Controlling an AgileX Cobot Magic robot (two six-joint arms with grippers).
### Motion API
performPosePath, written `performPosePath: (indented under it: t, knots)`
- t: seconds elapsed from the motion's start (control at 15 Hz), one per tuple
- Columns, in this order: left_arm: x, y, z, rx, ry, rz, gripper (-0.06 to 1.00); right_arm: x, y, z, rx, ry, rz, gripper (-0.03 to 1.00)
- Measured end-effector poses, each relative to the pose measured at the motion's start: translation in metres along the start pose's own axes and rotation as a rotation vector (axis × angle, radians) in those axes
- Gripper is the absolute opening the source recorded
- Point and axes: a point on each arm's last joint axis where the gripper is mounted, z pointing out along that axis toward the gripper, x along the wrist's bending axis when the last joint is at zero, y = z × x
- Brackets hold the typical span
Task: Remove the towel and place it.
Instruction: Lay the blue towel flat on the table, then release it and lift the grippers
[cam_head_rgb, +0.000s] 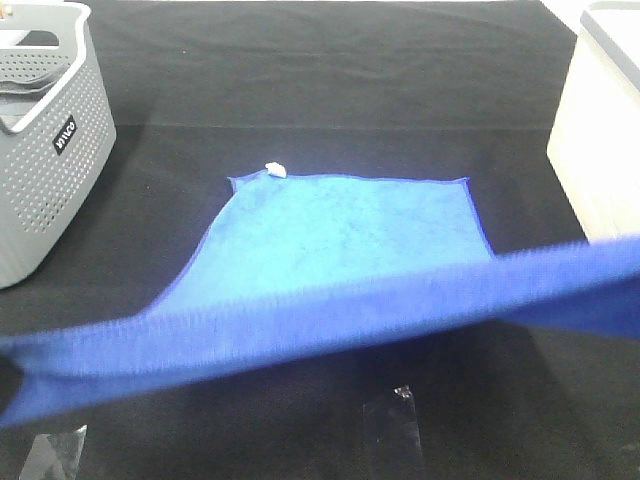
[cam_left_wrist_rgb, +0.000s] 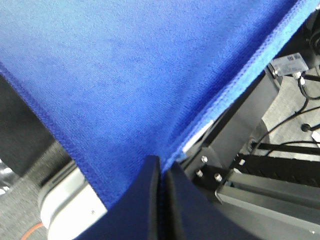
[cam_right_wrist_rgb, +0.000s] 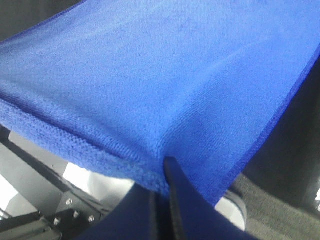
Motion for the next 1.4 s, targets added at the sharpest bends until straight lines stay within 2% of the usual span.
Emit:
performPosePath:
  t: [0.47, 0.73, 0.87, 1.07, 1.2, 1.4]
  knots:
    - [0.011, -0.007, 0.022, 0.093, -0.019, -0.064, 0.0, -0.018, -0.014, 0.035, 0.161, -0.027, 0.062, 0.0]
    - [0.03, 0.005, 0.056, 0.253, -0.008, -0.156, 0.0, -0.025, -0.015, 0.048, 0.22, -0.048, 0.08, 0.0]
    - [0.038, 0.009, 0.072, 0.327, -0.016, -0.179, 0.0, -0.032, -0.028, 0.062, 0.299, -0.055, 0.11, 0.0]
    - [0.035, 0.005, 0.105, 0.485, -0.018, -0.132, 0.0, -0.041, -0.041, 0.078, 0.393, -0.077, 0.137, 0.0]
    - [0.032, 0.001, 0.127, 0.541, 0.011, -0.093, 0.0, -0.046, -0.043, 0.085, 0.443, -0.093, 0.147, 0.0]
    - [0.032, -0.005, 0.152, 0.612, 0.038, -0.088, 0.0, -0.053, -0.04, 0.098, 0.52, -0.106, 0.173, 0.0]
